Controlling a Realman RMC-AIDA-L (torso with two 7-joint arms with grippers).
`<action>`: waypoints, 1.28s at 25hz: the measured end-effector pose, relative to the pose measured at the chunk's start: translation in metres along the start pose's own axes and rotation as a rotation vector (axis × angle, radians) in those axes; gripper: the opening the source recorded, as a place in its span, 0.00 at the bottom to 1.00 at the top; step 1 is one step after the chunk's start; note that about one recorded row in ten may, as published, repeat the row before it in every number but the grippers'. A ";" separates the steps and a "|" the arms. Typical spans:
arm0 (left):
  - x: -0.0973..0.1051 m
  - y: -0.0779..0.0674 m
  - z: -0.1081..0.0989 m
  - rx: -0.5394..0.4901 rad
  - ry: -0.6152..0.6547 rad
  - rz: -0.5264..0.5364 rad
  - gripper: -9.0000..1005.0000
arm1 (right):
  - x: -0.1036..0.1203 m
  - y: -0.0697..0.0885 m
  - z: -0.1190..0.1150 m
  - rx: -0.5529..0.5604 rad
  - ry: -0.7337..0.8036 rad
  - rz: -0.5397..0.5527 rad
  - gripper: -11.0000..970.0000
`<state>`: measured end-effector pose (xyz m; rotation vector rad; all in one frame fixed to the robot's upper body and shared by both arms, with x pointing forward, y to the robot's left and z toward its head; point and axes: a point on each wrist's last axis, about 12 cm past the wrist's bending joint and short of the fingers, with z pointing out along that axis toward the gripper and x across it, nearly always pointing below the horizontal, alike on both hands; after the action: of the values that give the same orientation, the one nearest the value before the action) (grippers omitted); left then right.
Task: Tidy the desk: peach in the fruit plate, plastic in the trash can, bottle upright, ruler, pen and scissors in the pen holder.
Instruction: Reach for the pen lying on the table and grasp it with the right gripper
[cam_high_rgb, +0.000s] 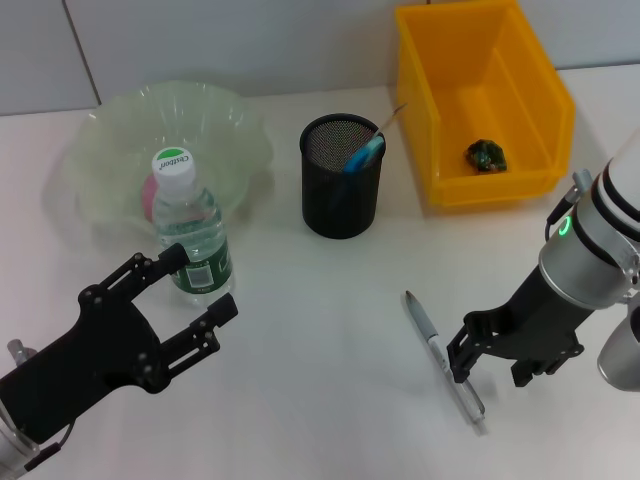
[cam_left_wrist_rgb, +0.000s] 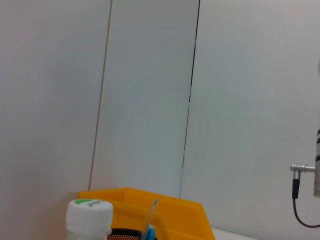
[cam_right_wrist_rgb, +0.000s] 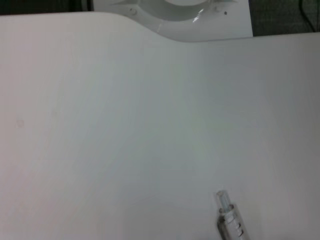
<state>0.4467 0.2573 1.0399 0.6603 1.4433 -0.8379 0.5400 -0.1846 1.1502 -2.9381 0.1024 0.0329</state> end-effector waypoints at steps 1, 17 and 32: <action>0.000 0.000 0.000 0.000 0.000 0.000 0.78 | 0.001 -0.001 0.000 -0.001 0.002 -0.001 0.68; 0.001 -0.001 0.001 0.008 0.006 -0.004 0.78 | 0.005 -0.003 0.001 0.000 0.027 -0.040 0.68; 0.001 0.000 0.000 0.005 0.006 -0.004 0.78 | 0.004 -0.012 0.008 0.007 0.020 -0.064 0.68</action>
<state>0.4465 0.2573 1.0392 0.6645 1.4492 -0.8438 0.5449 -0.1711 1.1443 -2.9335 0.0110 -0.0064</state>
